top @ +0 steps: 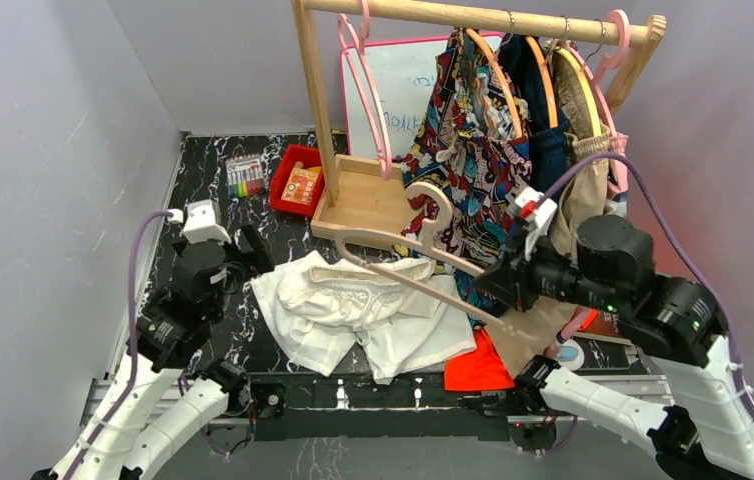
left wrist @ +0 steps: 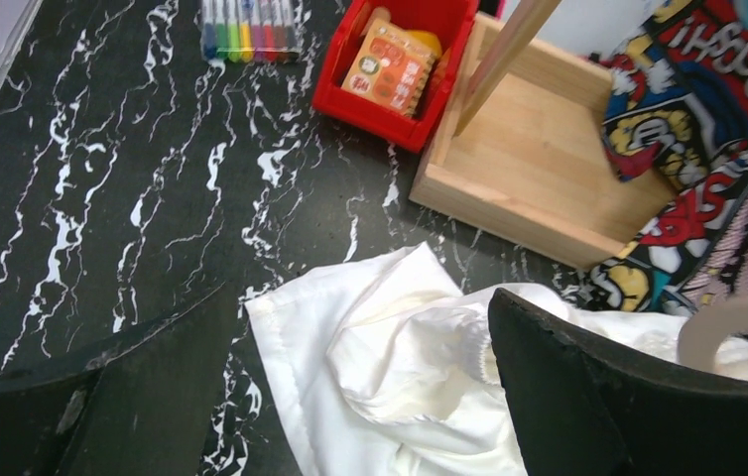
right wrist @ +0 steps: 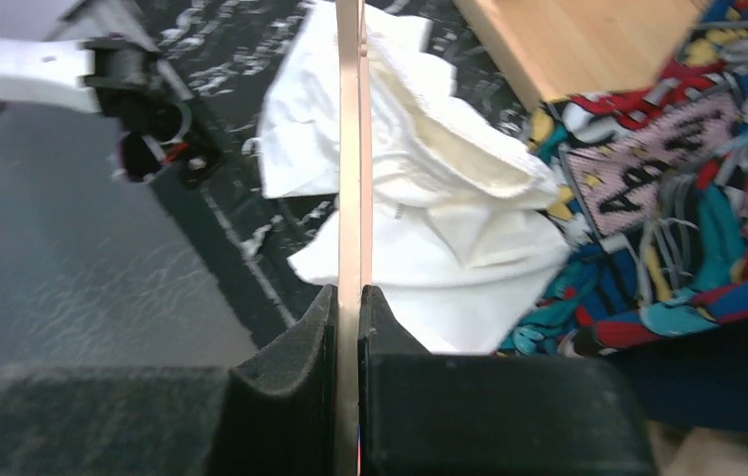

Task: Place the shorts on the hanger
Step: Hang the shorts on the hanger.

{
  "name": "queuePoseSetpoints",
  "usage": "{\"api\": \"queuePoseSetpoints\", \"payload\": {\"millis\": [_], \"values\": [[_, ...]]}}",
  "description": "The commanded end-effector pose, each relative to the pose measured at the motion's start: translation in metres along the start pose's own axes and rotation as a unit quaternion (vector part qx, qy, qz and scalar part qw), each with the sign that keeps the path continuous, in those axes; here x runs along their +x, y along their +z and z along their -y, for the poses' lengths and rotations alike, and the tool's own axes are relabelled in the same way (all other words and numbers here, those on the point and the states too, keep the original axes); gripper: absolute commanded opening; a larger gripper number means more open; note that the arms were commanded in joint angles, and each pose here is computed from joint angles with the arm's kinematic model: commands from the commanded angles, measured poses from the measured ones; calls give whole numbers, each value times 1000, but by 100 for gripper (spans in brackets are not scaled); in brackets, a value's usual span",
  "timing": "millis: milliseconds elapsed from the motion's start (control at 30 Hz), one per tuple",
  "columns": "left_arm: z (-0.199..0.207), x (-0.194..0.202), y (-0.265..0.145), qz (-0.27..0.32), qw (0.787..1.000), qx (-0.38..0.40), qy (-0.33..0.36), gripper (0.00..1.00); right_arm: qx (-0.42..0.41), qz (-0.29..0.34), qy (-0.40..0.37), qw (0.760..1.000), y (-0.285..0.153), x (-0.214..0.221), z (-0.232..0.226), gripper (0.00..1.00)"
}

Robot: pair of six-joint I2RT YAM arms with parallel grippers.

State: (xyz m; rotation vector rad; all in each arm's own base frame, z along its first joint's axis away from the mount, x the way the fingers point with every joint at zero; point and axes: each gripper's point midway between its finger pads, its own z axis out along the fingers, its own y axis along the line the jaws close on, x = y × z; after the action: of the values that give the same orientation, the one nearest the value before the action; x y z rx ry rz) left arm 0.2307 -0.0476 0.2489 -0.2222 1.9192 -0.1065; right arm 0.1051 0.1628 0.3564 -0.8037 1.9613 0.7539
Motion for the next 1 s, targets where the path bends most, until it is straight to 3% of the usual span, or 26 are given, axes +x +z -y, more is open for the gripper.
{"api": "queuePoseSetpoints", "payload": {"millis": [0, 133, 267, 333, 467, 567, 700, 867, 967], "values": [[10, -28, -25, 23, 999, 44, -22, 96, -146, 105, -49, 982, -32, -28, -53, 0], [34, -62, -52, 61, 989, 130, -17, 97, -196, 152, -72, 966, -48, -40, -72, 0], [58, -99, -93, 119, 966, 231, -4, 98, -197, 125, -86, 969, -30, -33, -68, 0], [72, -114, -120, 155, 942, 297, 17, 98, -192, 113, -93, 970, -19, -29, -64, 0], [111, -114, -174, 198, 861, 460, 88, 99, -196, 111, -108, 968, -1, -22, -61, 0], [131, -98, -189, 175, 820, 533, 118, 98, -202, 118, -121, 965, 6, -16, -61, 0], [153, -74, -188, 104, 784, 597, 137, 98, -203, 116, -136, 963, 15, -6, -57, 0], [169, -56, -183, 59, 748, 642, 156, 99, -220, 115, -145, 958, 13, 0, -62, 0], [176, -42, -171, 28, 739, 654, 163, 98, -228, 120, -147, 955, 13, 1, -64, 0]]}}
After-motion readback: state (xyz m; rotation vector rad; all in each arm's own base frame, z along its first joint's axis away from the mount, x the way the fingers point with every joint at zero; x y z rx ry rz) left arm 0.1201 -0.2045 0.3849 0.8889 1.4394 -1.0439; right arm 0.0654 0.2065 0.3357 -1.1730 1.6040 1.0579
